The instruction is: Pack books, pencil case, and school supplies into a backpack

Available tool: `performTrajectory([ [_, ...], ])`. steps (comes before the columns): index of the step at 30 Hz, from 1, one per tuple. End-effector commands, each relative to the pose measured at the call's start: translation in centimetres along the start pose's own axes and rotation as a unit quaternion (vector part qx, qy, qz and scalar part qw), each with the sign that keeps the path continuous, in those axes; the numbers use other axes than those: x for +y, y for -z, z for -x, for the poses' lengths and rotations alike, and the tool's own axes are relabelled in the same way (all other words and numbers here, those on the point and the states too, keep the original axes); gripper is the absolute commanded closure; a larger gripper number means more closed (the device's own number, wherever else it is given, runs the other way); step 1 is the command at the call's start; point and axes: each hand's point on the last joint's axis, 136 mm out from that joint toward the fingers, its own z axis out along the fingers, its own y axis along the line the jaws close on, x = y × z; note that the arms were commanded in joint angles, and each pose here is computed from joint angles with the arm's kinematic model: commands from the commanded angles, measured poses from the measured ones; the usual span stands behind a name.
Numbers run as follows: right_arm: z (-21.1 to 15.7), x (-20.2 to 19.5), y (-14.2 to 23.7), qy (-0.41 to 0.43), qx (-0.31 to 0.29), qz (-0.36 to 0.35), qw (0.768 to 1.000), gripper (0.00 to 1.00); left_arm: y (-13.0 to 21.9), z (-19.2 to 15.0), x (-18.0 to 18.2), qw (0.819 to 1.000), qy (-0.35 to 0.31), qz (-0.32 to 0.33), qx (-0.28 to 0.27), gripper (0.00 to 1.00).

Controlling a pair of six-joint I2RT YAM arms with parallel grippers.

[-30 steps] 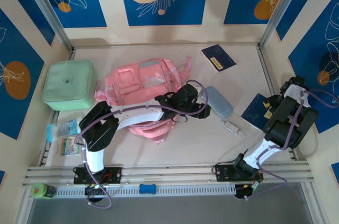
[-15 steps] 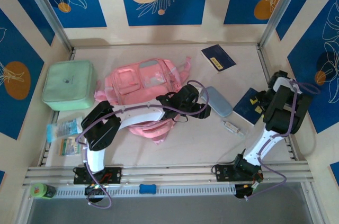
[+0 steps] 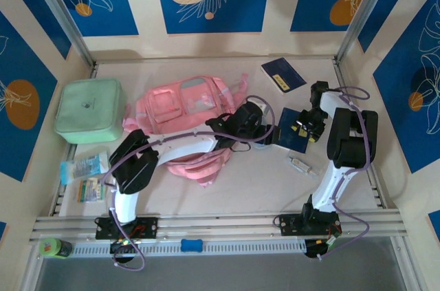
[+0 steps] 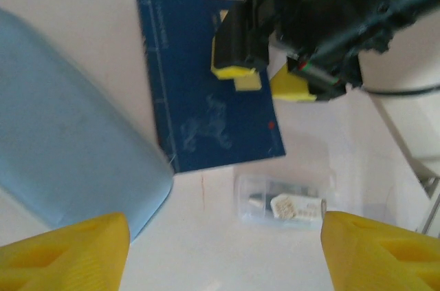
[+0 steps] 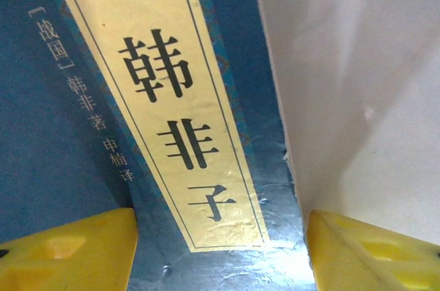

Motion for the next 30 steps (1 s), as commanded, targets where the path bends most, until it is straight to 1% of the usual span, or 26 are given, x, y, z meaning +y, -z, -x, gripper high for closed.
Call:
performTrajectory([
  [1,-0.4,-0.8,1.9,-0.015,0.003,0.025,1.0,0.34,-1.7,2.3,1.2,0.999,0.047,0.012,-0.021,0.3],
  [3,0.2,-1.3,2.9,-0.033,-0.009,0.045,0.998,0.31,-3.0,2.9,1.4,0.998,0.058,0.01,-0.018,0.33],
  [6,0.5,-2.0,3.5,-0.06,-0.014,0.088,0.994,0.31,-5.0,3.5,1.5,0.998,0.063,0.008,-0.016,0.37],
  [9,0.4,-2.2,2.9,-0.076,-0.002,0.117,0.99,0.31,-7.1,3.7,0.9,0.998,0.064,-0.007,-0.002,0.38],
  [11,0.4,-1.8,2.5,-0.083,0.006,0.138,0.987,0.32,-8.5,3.4,0.8,0.998,0.068,-0.005,0.013,0.4],
  [14,0.0,-1.2,1.7,-0.085,0.018,0.145,0.986,0.33,-10.2,2.7,1.3,0.997,0.076,0.001,0.025,0.4],
  [16,-0.3,-0.7,1.3,-0.088,0.03,0.157,0.983,0.33,-10.8,2.2,1.4,0.996,0.077,-0.002,0.033,0.4],
  [18,-0.8,-0.1,0.7,-0.089,0.041,0.168,0.981,0.34,-11.7,1.5,1.0,0.996,0.073,-0.014,0.051,0.4],
  [20,-1.0,0.0,0.3,-0.092,0.047,0.168,0.98,0.35,-12.3,0.8,1.8,0.995,0.076,0.008,0.065,0.41],
  [22,-1.1,0.5,0.3,-0.092,0.055,0.181,0.978,0.38,-12.7,0.3,2.5,0.994,0.078,0.017,0.069,0.42],
  [24,-1.2,1.1,0.7,-0.086,0.054,0.195,0.976,0.4,-12.9,-0.2,3.2,0.994,0.079,0.032,0.075,0.43],
  [27,-1.4,1.7,1.3,-0.077,0.056,0.203,0.975,0.44,-13.2,-1.0,4.2,0.992,0.085,0.048,0.086,0.47],
  [30,-1.6,2.2,2.0,-0.073,0.056,0.222,0.971,0.47,-13.5,-1.7,5.2,0.989,0.086,0.067,0.101,0.55],
])
